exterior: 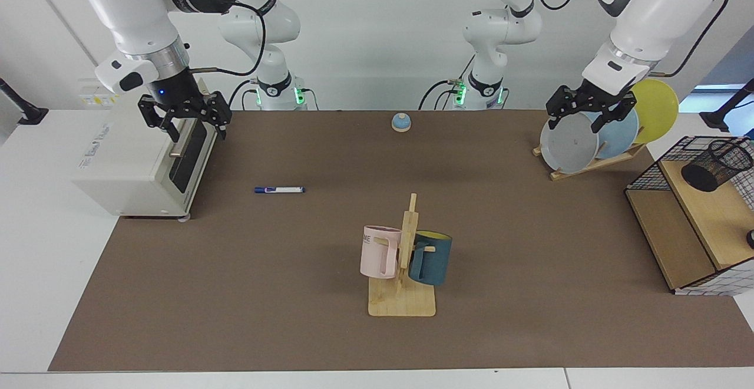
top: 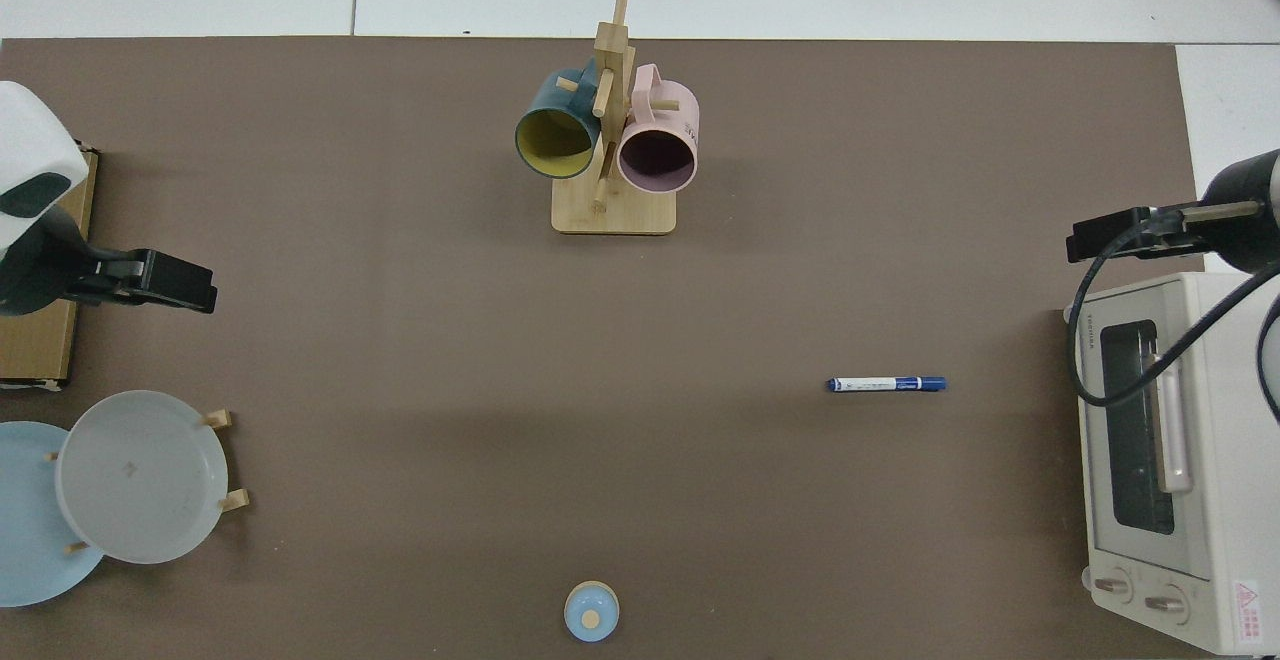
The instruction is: Put markers into pen holder
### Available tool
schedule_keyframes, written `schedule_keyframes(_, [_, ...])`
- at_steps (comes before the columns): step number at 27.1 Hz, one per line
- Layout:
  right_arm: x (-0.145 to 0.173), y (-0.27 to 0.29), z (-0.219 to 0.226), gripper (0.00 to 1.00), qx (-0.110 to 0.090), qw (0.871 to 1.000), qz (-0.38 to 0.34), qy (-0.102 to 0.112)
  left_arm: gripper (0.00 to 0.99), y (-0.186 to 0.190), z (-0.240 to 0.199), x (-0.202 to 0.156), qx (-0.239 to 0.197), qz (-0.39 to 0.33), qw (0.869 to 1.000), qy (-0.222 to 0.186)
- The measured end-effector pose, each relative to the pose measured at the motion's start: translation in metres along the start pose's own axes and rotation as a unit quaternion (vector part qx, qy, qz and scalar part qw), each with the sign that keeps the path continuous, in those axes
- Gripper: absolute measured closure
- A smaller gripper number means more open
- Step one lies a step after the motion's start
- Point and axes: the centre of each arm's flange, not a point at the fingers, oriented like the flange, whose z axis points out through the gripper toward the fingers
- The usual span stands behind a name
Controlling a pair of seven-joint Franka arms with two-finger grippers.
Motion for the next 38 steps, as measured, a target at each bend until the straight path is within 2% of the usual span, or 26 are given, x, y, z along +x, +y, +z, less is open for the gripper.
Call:
schedule_keyframes(26, [0.0,-0.001,0.002,0.0,0.0,1.0,-0.001,-0.001,0.0,0.002,0.0,0.0,0.002,0.002,1.0,0.011])
schedule_keyframes(28, [0.002,0.002,0.001,0.0,0.0,1.0,0.002,0.007,0.0,0.001,0.001,0.0,0.006,0.001,1.0,0.01])
schedule_keyframes(33, [0.011,0.009,0.0,0.0,-0.002,0.999,0.008,0.047,0.0,-0.002,0.003,0.0,0.018,0.002,1.0,0.007])
schedule_keyframes(38, [0.013,0.009,0.018,0.0,-0.001,0.999,0.019,0.039,0.0,-0.005,0.008,0.0,0.035,0.018,0.999,0.005])
